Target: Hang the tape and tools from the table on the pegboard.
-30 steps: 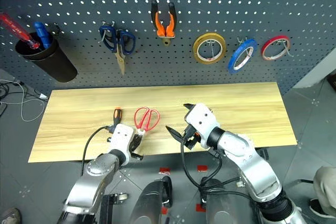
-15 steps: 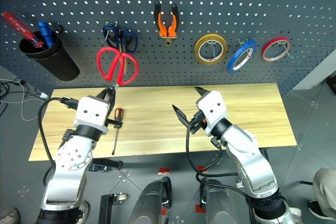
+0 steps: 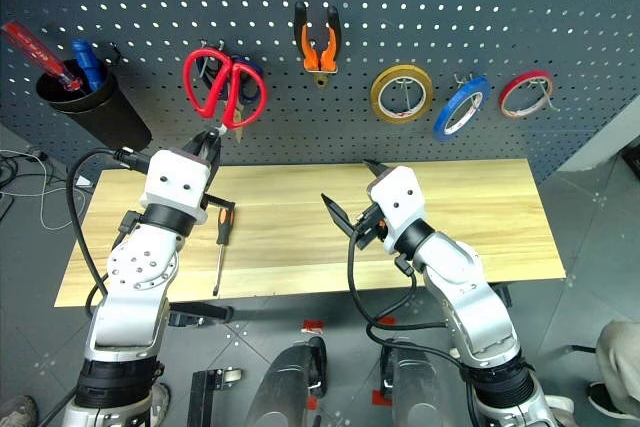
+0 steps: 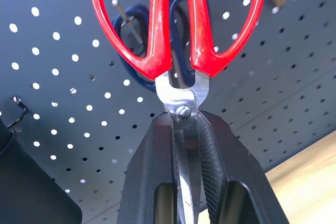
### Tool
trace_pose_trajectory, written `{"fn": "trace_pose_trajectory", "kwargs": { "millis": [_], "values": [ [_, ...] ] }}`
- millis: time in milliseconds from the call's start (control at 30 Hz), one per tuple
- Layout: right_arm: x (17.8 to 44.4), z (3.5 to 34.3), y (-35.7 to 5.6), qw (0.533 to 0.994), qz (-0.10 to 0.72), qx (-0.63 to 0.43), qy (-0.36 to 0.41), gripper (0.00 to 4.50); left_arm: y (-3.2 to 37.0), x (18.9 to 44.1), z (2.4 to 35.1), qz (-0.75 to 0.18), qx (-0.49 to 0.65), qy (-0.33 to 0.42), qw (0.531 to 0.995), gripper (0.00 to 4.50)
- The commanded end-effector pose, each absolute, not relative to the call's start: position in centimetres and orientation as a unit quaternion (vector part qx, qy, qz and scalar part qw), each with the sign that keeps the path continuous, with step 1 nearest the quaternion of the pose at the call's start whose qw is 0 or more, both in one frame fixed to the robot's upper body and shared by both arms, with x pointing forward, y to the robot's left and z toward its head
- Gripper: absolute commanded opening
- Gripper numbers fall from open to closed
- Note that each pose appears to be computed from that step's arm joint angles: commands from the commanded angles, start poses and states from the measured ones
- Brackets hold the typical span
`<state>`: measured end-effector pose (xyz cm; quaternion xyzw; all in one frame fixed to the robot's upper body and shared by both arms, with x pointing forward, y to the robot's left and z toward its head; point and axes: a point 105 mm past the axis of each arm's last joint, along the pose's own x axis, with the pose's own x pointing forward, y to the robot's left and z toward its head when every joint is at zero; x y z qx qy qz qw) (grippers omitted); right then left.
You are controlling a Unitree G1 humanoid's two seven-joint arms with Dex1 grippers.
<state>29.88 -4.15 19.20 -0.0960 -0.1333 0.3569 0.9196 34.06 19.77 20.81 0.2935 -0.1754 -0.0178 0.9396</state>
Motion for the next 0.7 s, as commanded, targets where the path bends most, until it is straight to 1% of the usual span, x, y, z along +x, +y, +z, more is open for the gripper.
{"fn": "trace_pose_trajectory", "kwargs": {
  "millis": [33, 100, 167, 200, 300, 333, 367, 433, 467, 500, 533, 567, 633, 700],
  "values": [
    [29.8, 20.7, -4.5, 0.916, 0.354, -0.100, -0.162, 4.50, 20.3, 34.7, 20.8, 0.005, 0.287, -0.169, 0.943, 0.28],
    [29.9, 20.9, -4.5, 0.916, 0.353, -0.098, -0.163, 4.50, 19.9, 35.4, 20.1, -0.010, 0.284, -0.152, 0.947, 0.28],
    [29.9, 21.1, -4.3, 0.915, 0.356, -0.095, -0.166, 4.50, 19.2, 36.3, 18.9, -0.032, 0.271, -0.124, 0.954, 1.01],
    [29.9, 21.2, -4.1, 0.914, 0.358, -0.093, -0.167, 4.50, 19.0, 36.6, 18.8, -0.035, 0.261, -0.121, 0.957, 1.22],
    [29.6, 21.3, -3.5, 0.909, 0.373, -0.090, -0.166, 4.50, 18.9, 37.2, 17.4, -0.045, 0.252, -0.088, 0.963, 2.16],
    [29.5, 21.2, -3.2, 0.906, 0.379, -0.090, -0.163, 4.50, 19.0, 37.2, 16.7, -0.052, 0.255, -0.071, 0.963, 2.45],
    [29.3, 20.8, -2.8, 0.904, 0.389, -0.092, -0.153, 4.50, 19.1, 37.2, 15.0, -0.066, 0.257, -0.034, 0.964, 2.83],
    [28.4, 19.8, -1.6, 0.891, 0.424, -0.100, -0.128, 4.50, 20.4, 36.2, 11.2, -0.072, 0.242, 0.049, 0.966, 3.37],
    [27.9, 19.3, -1.0, 0.883, 0.443, -0.106, -0.116, 4.50, 21.2, 35.7, 10.1, -0.063, 0.226, 0.076, 0.969, 3.68],
    [27.5, 19.0, -0.7, 0.877, 0.454, -0.110, -0.110, 4.50, 21.7, 35.3, 9.5, -0.055, 0.215, 0.090, 0.971, 3.91],
    [26.8, 18.6, -0.1, 0.867, 0.474, -0.119, -0.101, 4.50, 23.1, 34.7, 9.0, -0.032, 0.197, 0.110, 0.974, 4.27],
    [26.2, 18.3, 0.3, 0.857, 0.491, -0.124, -0.094, 4.50, 24.3, 34.2, 8.6, -0.011, 0.178, 0.126, 0.976, 4.48],
    [25.4, 17.9, 1.0, 0.846, 0.512, -0.127, -0.081, 4.50, 26.0, 33.4, 8.2, 0.013, 0.160, 0.147, 0.976, 4.48],
    [25.1, 17.8, 1.3, 0.842, 0.520, -0.127, -0.073, 4.50, 26.7, 33.2, 8.1, 0.019, 0.153, 0.160, 0.975, 4.48]
  ]
}}
